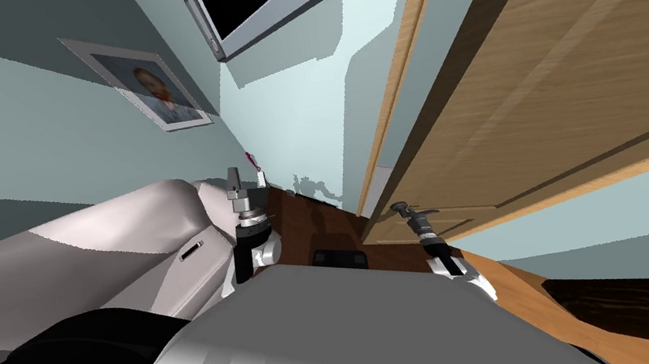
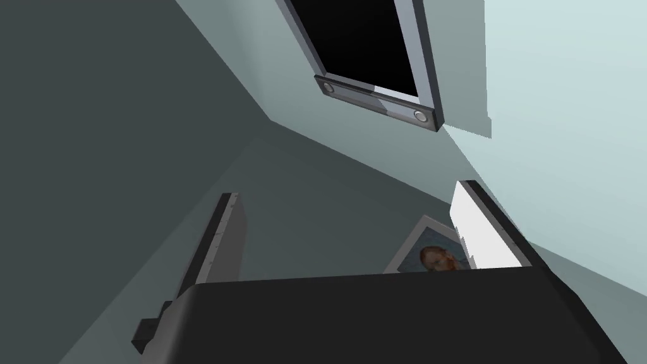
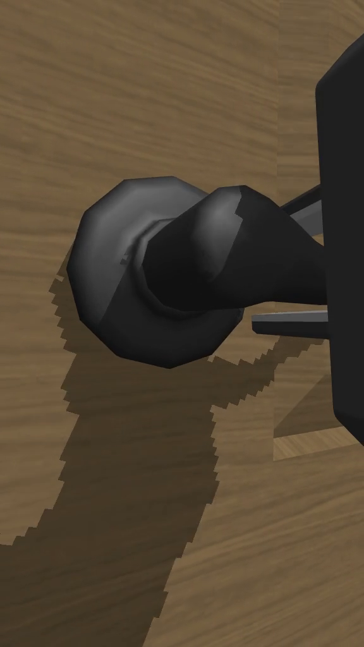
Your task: Pull the door open
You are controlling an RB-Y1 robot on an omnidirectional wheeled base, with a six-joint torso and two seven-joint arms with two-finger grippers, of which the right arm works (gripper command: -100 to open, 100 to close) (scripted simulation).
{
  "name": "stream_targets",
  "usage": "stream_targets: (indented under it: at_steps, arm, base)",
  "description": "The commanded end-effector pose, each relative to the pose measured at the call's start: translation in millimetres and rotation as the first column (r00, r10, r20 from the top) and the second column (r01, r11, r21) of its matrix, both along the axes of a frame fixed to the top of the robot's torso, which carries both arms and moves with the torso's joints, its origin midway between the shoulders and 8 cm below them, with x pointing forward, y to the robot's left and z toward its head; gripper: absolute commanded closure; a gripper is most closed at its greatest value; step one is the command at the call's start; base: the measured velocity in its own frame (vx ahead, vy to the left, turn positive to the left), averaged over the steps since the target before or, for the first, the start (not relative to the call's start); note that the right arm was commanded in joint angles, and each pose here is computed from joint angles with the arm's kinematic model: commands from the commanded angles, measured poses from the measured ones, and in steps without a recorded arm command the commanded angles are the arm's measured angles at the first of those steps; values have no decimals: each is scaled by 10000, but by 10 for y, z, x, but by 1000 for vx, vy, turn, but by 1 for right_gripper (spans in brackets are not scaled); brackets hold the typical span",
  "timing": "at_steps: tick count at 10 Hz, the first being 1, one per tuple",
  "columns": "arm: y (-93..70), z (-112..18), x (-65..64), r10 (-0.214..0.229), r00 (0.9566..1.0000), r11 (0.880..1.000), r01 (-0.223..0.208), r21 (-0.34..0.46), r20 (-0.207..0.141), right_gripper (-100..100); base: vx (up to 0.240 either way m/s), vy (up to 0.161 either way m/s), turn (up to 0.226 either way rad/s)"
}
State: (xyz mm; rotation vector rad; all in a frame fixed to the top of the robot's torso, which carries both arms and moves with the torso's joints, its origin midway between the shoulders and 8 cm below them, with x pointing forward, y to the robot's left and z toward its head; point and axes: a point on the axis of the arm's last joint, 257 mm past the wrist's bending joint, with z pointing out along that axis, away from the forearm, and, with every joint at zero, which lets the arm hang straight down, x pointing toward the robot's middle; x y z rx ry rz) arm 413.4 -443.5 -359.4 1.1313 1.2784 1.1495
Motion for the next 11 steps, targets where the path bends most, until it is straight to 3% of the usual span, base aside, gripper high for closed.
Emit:
stream_targets:
  at_steps: [1,8,10,11]
  arm:
    - [-25,7,-83,147,9999,9999,-147,-16,32,100]
    - [-104,39,-421,777,9969,9970,-777,-39,100,100]
    - [-117,47,-492,914,9958,9958,-914,-34,103,100]
    - [-103,22,-470,859,9963,9963,-859,-7,49,100]
  base:
    - [-142,-43,204]
    - [-204,-84,153]
    - [-179,-83,117]
    - [-70,-28,17]
